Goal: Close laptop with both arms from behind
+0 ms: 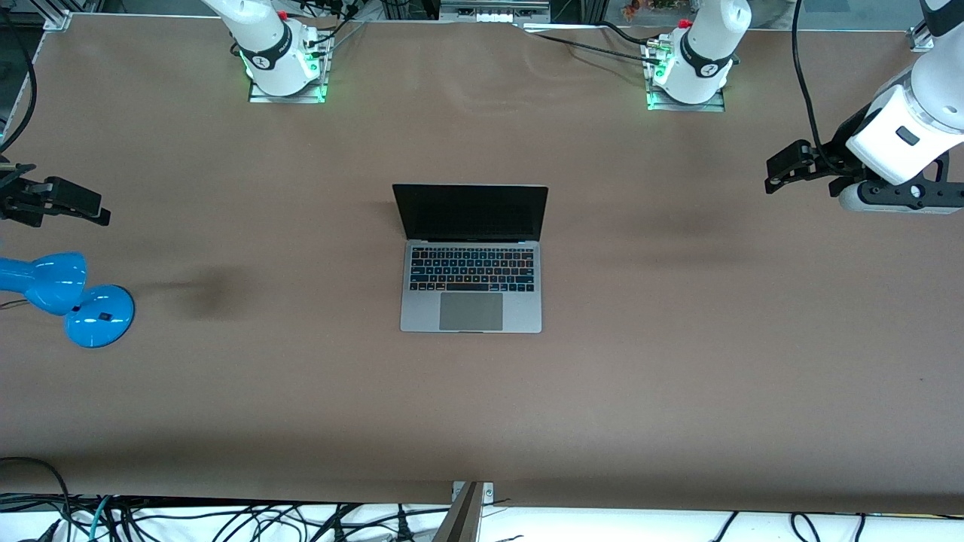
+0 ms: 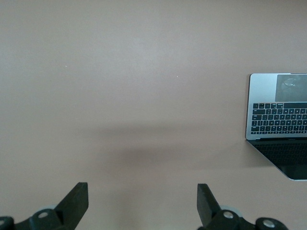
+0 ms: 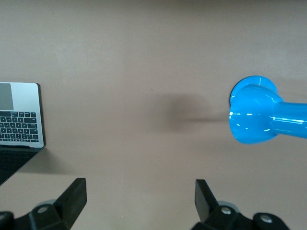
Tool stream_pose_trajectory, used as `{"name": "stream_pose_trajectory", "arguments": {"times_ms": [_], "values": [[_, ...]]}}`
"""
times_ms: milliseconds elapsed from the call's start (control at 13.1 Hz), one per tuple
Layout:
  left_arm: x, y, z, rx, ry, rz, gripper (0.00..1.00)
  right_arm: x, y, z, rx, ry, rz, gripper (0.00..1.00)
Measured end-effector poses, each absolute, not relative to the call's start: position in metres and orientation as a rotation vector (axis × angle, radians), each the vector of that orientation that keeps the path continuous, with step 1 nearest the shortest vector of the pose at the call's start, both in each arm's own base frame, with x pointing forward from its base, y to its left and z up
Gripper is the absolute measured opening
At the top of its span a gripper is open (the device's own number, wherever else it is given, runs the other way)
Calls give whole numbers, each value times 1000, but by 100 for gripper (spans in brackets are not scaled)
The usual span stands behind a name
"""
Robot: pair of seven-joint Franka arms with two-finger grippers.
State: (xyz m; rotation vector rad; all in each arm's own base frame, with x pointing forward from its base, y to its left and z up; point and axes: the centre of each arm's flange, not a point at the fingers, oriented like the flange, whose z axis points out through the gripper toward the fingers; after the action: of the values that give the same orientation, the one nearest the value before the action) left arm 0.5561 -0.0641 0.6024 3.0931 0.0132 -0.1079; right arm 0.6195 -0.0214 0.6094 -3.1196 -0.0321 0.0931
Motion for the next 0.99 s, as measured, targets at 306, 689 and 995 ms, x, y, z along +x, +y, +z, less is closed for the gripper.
{"name": "stream_pose_trajectory", "arguments": {"times_ms": [306, 689, 995], "values": [[555, -71, 603, 3093, 8, -106, 100, 620, -23, 609, -3120, -27, 93, 100], [545, -127, 604, 3098, 42, -111, 100, 619, -26, 609, -3119, -21, 93, 100], [530, -175, 606, 3101, 61, -111, 100, 620, -18, 609, -3105, -45, 92, 99]]}}
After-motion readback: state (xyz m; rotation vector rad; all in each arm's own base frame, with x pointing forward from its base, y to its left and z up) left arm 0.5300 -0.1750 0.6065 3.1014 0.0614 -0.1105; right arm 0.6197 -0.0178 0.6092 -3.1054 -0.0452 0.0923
